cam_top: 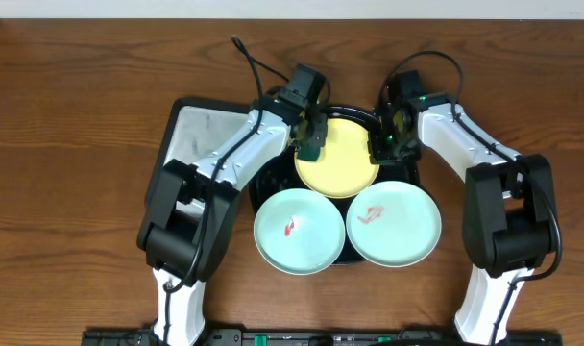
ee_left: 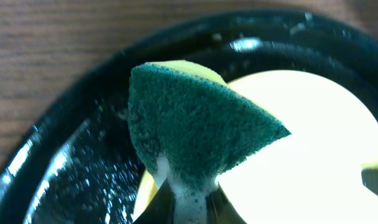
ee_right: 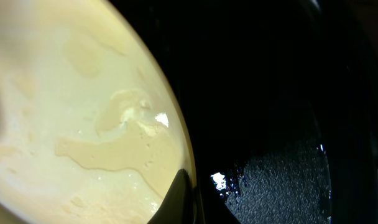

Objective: Clean dirty plates on tray and stack at the side
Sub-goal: 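Return the sponge to the soapy tray with the left gripper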

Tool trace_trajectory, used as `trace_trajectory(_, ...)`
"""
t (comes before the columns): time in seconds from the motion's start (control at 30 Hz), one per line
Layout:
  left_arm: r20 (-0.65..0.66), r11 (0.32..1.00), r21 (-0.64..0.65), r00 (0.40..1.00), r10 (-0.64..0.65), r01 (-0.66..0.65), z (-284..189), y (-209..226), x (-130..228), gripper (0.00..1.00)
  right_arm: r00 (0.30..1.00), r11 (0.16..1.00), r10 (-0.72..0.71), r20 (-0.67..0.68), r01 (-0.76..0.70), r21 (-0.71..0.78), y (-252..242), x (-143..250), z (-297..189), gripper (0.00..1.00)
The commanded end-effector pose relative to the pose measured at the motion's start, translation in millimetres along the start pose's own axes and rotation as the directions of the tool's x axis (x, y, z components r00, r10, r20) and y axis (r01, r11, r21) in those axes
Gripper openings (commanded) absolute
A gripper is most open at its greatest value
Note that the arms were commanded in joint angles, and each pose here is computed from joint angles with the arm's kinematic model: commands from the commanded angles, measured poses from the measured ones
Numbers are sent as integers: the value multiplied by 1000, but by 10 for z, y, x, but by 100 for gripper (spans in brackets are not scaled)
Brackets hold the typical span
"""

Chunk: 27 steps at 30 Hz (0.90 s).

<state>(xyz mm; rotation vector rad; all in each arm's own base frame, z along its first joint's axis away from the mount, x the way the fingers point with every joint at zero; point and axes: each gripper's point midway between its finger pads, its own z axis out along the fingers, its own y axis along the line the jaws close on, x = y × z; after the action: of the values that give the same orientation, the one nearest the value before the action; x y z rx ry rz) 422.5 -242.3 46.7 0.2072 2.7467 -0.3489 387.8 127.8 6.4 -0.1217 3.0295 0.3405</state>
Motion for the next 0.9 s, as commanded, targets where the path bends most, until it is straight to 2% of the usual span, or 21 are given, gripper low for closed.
trace_trajectory(0.0,21,1000,4,1000,-23,23,-220,-22,-26,8,1000,999,-23,-2,23,40,-61,27,-19,1)
trace_trajectory(0.2,133,997,16,988,-78,76,-975,172,-281,8,999,999,-39,19,38,38,-47,-13,-64,1)
trace_trajectory(0.4,153,974,-63,966,-208,219,-1668,860,-183,9,989,993,-59,135,45,106,-101,-224,-336,1)
trace_trajectory(0.6,48,907,-211,931,-363,364,-1782,1628,214,9,963,982,-87,254,41,183,-117,-343,-812,1)
trace_trajectory(0.77,-15,873,-263,903,-430,411,-1692,1952,476,9,934,979,-114,339,48,196,-20,-388,-1160,1)
trace_trajectory(0.87,-38,866,-278,896,-442,415,-1618,2053,602,9,910,961,-144,388,35,275,-35,-413,-1364,1)
